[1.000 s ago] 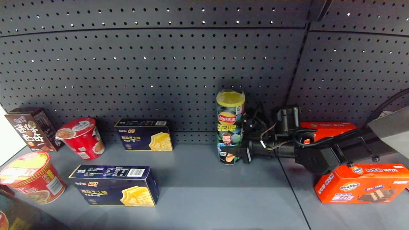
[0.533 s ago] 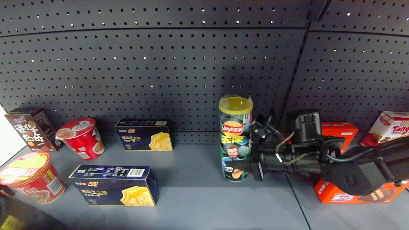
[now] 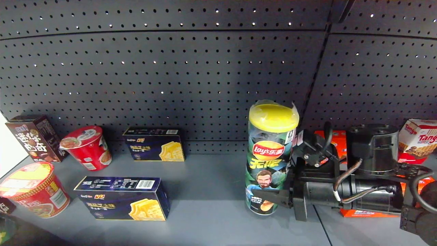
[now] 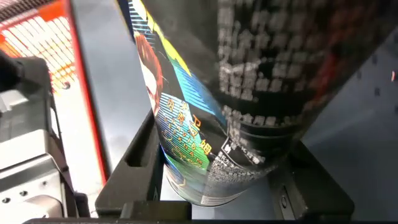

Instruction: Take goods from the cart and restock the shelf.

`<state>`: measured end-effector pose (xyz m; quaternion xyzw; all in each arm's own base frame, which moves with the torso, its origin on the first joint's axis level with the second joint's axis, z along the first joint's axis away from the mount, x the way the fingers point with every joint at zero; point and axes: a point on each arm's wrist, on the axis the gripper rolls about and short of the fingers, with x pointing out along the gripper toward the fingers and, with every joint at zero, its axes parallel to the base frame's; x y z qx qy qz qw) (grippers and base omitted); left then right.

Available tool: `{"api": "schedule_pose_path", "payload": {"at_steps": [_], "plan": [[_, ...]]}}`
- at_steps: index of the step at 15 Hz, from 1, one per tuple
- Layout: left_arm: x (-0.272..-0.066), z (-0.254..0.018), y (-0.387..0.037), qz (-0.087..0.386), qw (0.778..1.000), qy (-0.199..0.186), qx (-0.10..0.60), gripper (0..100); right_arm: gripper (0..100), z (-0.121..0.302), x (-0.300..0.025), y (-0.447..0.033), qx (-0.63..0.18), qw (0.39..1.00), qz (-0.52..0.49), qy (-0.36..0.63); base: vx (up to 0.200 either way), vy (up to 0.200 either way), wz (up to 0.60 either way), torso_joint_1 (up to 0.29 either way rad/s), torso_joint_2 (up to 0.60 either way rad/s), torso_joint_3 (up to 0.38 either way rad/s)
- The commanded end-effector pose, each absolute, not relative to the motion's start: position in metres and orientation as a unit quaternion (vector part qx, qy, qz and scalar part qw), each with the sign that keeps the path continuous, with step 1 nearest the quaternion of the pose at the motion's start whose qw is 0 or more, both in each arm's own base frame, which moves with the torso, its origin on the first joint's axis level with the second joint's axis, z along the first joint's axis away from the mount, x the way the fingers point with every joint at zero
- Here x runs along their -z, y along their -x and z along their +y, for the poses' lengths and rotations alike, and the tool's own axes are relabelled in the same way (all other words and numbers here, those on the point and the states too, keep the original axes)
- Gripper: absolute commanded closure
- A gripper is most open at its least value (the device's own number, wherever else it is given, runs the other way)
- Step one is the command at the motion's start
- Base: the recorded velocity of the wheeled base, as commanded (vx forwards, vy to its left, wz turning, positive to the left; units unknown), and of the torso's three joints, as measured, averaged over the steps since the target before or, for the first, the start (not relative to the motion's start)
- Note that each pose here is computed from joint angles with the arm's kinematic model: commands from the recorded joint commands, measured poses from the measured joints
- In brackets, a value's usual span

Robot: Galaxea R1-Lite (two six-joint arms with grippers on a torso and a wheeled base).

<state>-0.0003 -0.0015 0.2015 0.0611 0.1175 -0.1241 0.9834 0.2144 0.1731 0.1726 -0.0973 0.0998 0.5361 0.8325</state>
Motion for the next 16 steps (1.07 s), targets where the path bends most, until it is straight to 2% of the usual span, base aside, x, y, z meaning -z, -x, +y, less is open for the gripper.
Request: {"api": "schedule_pose_path", "payload": {"at_steps": [1,9,16], "plan": [[-0.204,-0.001,0.002,0.112,0.984,-0.061,0.121,100,100,0.172,-0.172,-0.205,-0.543,0.829,0.094,0.095,0.0,0.0,0.0,0.0,0.0,0.0],[-0.21,-0.001,0.002,0.103,0.987,-0.061,0.111,100,100,0.171,-0.147,-0.184,-0.558,0.82,0.11,0.065,0.0,0.0,0.0,0.0,0.0,0.0],[-0.208,0.0,0.004,0.111,0.987,-0.063,0.101,100,100,0.186,-0.134,-0.191,-0.568,0.809,0.132,0.068,0.0,0.0,0.0,0.0,0.0,0.0]]}}
